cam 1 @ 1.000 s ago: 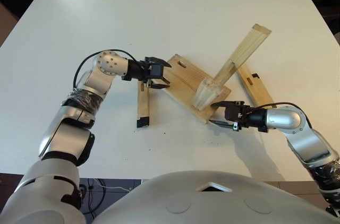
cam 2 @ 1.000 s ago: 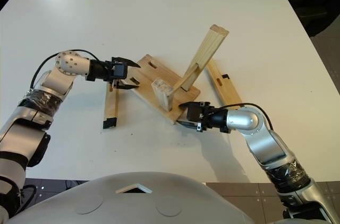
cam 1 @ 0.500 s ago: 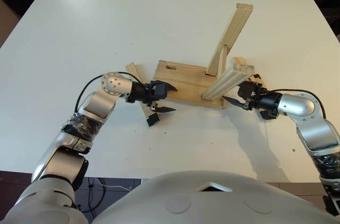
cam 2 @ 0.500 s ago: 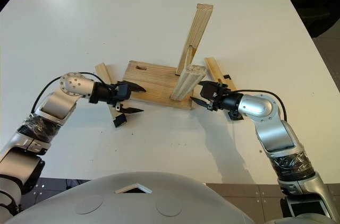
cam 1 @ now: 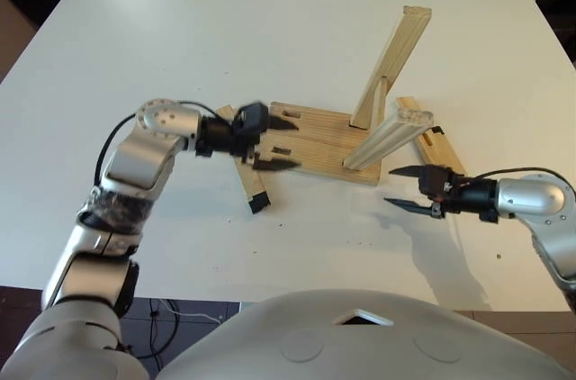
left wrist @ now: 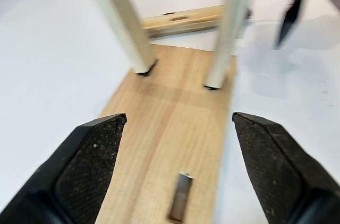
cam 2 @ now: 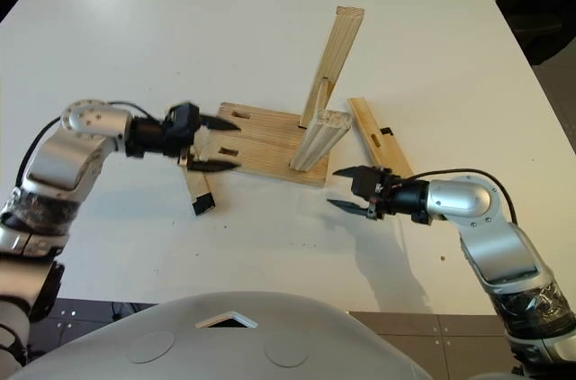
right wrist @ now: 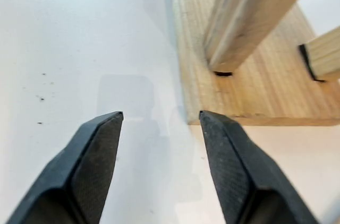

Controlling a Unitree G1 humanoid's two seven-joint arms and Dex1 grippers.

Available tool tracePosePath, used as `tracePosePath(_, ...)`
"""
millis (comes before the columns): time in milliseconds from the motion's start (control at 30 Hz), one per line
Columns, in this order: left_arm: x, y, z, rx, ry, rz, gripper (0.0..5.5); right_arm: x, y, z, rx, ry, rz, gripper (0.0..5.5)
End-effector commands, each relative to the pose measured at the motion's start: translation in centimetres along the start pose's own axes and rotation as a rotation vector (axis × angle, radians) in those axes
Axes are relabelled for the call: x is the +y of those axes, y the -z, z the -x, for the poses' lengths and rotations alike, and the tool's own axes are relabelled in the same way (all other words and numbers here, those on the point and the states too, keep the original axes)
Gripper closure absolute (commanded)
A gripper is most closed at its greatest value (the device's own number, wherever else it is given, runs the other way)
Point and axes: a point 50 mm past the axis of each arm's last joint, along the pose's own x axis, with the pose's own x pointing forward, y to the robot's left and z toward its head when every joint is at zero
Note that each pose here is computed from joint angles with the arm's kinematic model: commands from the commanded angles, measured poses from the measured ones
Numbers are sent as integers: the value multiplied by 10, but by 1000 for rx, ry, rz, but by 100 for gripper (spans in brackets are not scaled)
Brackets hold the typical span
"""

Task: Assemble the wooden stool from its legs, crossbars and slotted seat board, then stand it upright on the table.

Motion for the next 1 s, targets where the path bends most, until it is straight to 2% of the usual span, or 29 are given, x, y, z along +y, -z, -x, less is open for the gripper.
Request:
tracePosePath(33, 38, 10, -23, 76, -241, -80, 178, 18, -3, -18, -44, -92, -32, 286)
tracePosePath(233, 54, 23, -60, 122, -399, -102, 178, 18, 0, -38, -46, -52, -52, 286)
tracePosePath(400, 42, 50, -77, 284, -362, -157, 178, 5, 6, -48, -26, 75, -77, 286)
tracePosePath(500, 33, 66, -76, 338, -296, -147, 178, -8, 6, -53, -24, 190, -90, 286)
tracePosePath(633, 23, 76, -70, 331, -206, -99, 178, -25, 9, -54, -13, 310, -107, 286)
tracePosePath(867, 9, 75, -57, 278, -59, -97, 178, -47, 9, -60, 0, 412, -111, 286)
tracePosePath(1000, -9, 68, -45, 228, 0, -89, 178, -59, 11, -61, 26, 433, -94, 286)
